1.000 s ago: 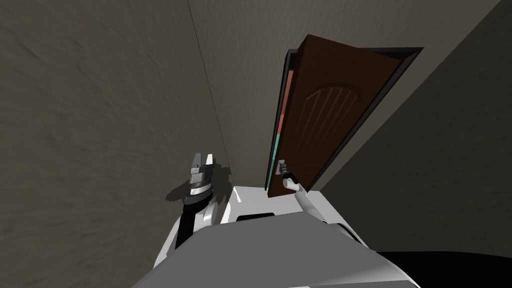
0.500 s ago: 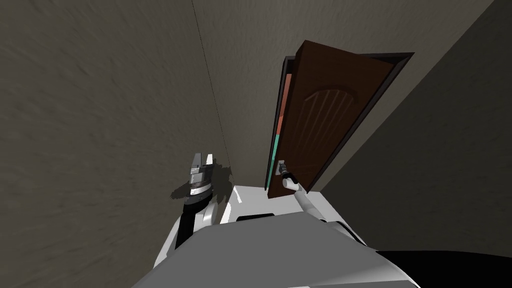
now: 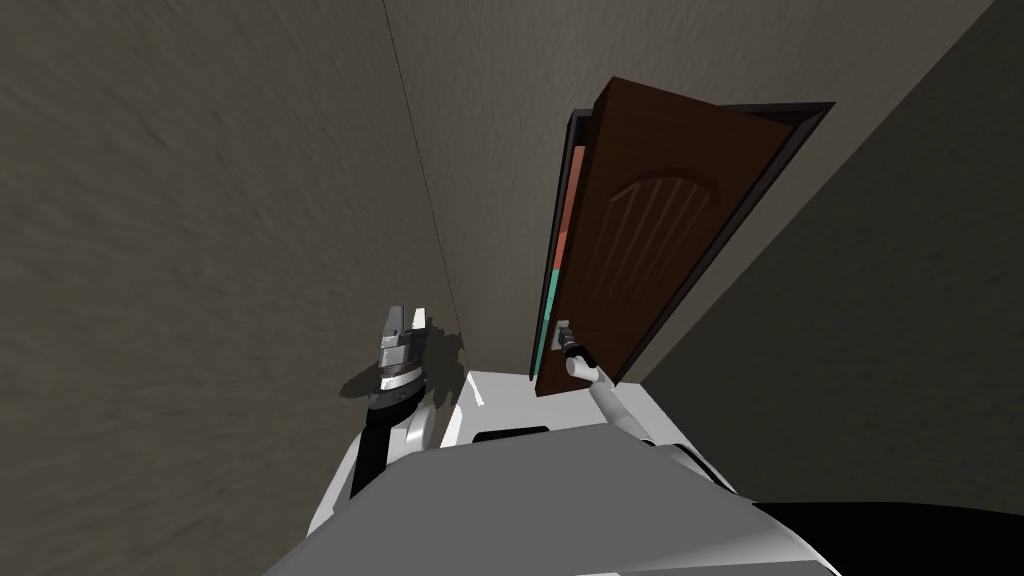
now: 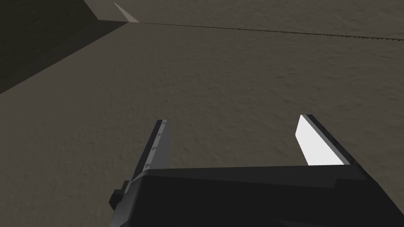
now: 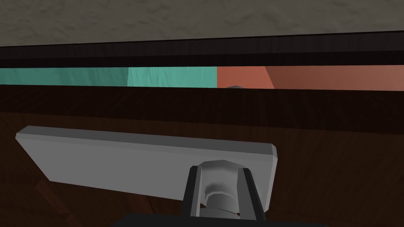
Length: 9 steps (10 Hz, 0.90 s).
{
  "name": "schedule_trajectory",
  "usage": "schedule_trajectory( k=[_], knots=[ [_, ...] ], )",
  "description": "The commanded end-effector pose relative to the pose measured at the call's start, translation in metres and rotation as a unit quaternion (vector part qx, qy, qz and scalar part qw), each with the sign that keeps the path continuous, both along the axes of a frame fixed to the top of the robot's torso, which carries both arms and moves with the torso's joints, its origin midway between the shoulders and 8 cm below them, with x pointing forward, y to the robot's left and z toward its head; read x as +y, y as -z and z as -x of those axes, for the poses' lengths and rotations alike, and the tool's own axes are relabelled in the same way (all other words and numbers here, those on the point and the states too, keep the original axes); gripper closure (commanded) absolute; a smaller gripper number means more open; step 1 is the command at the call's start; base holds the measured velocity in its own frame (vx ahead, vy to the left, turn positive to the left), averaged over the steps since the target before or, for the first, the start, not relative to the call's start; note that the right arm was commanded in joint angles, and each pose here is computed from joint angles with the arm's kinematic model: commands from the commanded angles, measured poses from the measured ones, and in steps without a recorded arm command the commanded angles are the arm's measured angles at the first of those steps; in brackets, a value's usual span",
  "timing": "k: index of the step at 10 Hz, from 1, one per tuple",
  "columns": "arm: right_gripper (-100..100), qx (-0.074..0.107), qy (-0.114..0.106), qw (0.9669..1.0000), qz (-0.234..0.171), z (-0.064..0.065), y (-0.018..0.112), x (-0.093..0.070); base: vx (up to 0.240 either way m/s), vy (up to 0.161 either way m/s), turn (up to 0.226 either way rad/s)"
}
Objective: Pull the door open
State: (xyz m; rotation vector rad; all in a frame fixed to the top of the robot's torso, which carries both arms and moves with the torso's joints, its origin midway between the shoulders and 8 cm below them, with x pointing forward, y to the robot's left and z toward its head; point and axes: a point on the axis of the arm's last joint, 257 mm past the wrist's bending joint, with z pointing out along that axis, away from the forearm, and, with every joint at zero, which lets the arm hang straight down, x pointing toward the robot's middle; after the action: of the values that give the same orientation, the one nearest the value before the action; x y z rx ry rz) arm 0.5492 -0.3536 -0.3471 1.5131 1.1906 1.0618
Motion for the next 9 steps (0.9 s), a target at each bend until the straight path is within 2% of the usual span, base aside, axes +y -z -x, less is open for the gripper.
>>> schedule_trajectory(
  k=[1, 2, 6, 9],
  knots=[
    [100, 0.021, 0.015, 0.9997, 0.003, 0.014, 0.017, -0.019, -0.006, 0.003, -0.001],
    [100, -0.004, 0.005, 0.9998, -0.017, -0.004, 0.0, 0.0, -0.057, 0.0, 0.093],
    [100, -0.017, 0.016, 0.9979, -0.061, -0.007, -0.002, 0.001, -0.086, -0.05, 0.085],
    [100, -0.029, 0.026, 0.9938, -0.104, -0.011, -0.004, 0.003, -0.091, -0.057, 0.086]
  ],
)
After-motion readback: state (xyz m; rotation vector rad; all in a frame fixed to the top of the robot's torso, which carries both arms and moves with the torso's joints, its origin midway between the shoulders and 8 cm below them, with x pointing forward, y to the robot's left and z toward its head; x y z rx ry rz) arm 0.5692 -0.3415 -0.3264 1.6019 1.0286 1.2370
